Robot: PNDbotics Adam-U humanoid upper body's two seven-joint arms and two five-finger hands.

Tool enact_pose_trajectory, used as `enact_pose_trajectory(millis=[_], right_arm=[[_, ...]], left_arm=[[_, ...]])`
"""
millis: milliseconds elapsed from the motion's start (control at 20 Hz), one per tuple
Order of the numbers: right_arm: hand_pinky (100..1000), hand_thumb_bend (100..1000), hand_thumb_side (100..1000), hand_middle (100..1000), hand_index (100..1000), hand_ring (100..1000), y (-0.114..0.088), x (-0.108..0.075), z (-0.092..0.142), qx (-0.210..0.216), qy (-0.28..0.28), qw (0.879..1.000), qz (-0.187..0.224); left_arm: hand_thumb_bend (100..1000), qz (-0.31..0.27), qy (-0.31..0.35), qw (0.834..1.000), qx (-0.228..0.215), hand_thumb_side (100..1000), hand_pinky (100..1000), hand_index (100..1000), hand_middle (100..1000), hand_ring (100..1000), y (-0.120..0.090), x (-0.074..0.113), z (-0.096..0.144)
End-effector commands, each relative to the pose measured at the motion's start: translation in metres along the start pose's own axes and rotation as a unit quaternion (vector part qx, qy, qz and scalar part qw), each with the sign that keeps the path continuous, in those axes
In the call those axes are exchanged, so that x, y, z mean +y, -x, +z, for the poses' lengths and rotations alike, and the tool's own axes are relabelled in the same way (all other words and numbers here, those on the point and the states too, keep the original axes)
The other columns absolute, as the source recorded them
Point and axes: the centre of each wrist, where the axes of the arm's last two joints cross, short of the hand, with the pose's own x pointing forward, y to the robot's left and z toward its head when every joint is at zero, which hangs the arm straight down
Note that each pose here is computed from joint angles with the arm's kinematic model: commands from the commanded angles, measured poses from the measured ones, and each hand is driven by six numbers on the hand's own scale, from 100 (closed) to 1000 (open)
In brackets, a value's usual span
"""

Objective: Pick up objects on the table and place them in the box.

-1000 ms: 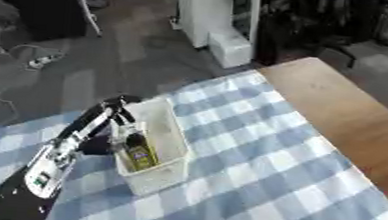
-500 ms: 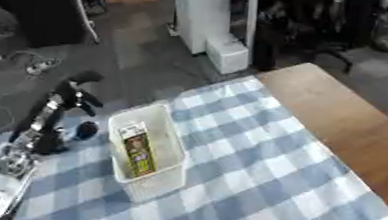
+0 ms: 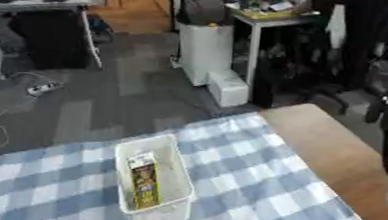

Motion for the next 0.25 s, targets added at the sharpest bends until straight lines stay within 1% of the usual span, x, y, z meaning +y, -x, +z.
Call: enact_pose_trajectory(millis=[50,150,250], right_arm=[[445,100,1000,437,592,411,-0.0013,0.0024,-0.0029,-0.028,-0.039,0.999,0.018],[445,100,1000,437,592,411,0.0005,0.0052,-0.0029,-0.031,-0.045,0.998,0.017],[444,100,1000,437,593,411,0.0018,0.0067,-0.0044,-0.034,-0.047,0.998,0.014]], left_arm=[[388,0.006,0.011,0.999,-0.032,679,121,599,375,160,-0.0057,-0.0079,-0.0050],[393,0.010,0.020,0.999,-0.027,680,115,596,376,159,-0.0047,-0.0100,-0.0026],[403,-0.001,0.034,0.999,-0.029,676,124,563,379,177,-0.0035,-0.0063,-0.0013]])
